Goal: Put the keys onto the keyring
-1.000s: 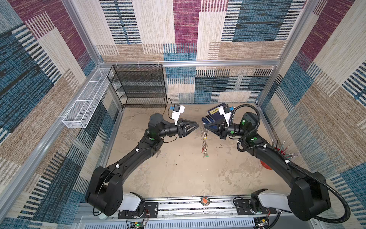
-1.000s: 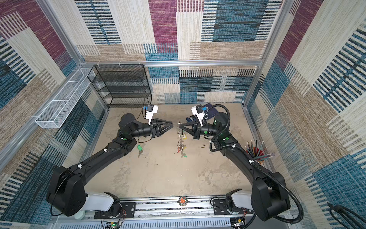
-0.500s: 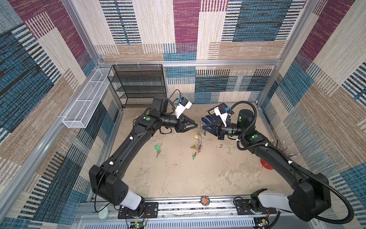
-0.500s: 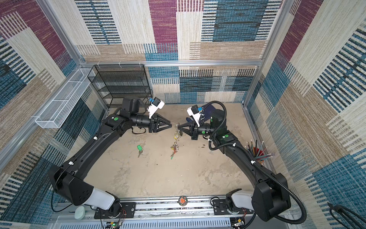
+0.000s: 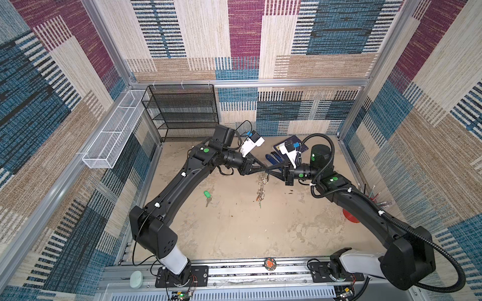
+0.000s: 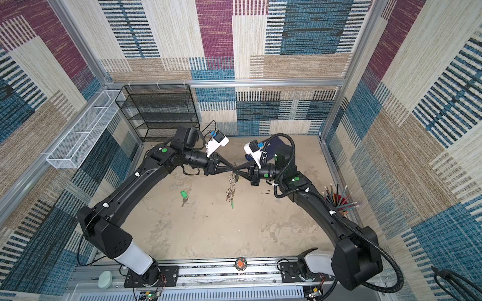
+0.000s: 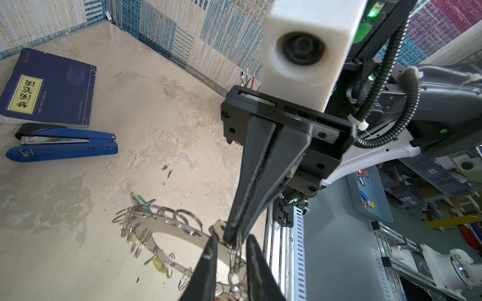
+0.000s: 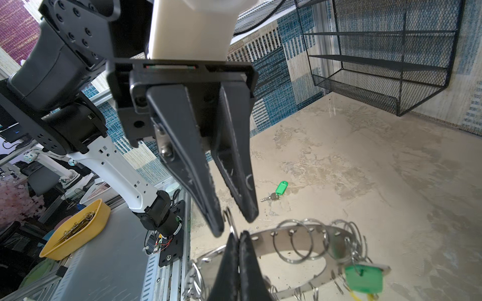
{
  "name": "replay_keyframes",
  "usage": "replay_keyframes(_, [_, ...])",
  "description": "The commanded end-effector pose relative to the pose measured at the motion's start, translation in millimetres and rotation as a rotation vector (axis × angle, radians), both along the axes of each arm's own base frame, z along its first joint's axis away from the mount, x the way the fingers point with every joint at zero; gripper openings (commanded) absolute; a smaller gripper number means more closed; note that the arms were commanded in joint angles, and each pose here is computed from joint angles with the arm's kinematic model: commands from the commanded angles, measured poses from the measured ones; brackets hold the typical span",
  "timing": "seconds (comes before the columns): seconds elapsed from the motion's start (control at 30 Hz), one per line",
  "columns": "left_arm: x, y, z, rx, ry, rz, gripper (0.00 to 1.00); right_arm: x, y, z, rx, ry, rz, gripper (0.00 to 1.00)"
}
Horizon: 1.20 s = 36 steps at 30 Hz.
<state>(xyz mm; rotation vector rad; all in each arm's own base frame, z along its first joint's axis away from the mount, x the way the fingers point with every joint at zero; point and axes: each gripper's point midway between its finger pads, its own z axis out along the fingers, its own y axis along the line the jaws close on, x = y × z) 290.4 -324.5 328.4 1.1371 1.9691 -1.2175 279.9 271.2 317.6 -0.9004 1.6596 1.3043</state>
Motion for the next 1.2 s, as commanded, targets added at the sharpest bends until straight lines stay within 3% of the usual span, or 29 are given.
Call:
replay_keyframes(0.0, [-1.9, -0.6, 2.1, 0.003, -0.013, -0.007, 0.18, -0.2, 1.5, 5.5, 0.014, -0.039, 0.011, 0.0])
replay_keyframes(0.2, [-2.2, -1.4, 2.1, 0.002, -0.015, -0.007, 0.0, -2.0, 1.4, 7.4, 0.017, -0.044, 0.013, 0.0])
replay_keyframes(0.37, [4.6, 4.0, 4.4, 0.0, -0.072, 0.061, 0.0, -3.9, 1.2, 10.0, 0.028, -0.041, 0.016, 0.0])
replay_keyframes(0.4, [6.0, 4.9, 6.5, -0.009, -0.085, 0.077, 0.0, -4.9, 1.2, 10.9, 0.032, -0.037, 0.02, 0.05])
replay_keyframes(0.47, [6.8, 6.5, 13.7, -0.035, -0.113, 0.101, 0.0, -6.2, 0.0, 12.7, 0.034, -0.033, 0.013, 0.24])
replay_keyframes(0.57, [3.5, 7.4, 24.0, -0.083, -0.147, 0.109, 0.0, -10.1, -4.2, 20.0, 0.044, -0.052, -0.001, 0.32])
replay_keyframes(0.93, [-19.4, 10.4, 45.7, -0.26, -0.219, 0.073, 0.0, -13.2, -6.6, 26.4, 0.087, -0.04, 0.037, 0.35])
replay_keyframes(1.17, [-23.1, 9.8, 53.5, -0.377, -0.225, 0.079, 0.0, -12.0, -2.3, 27.4, 0.1, -0.031, 0.065, 0.31])
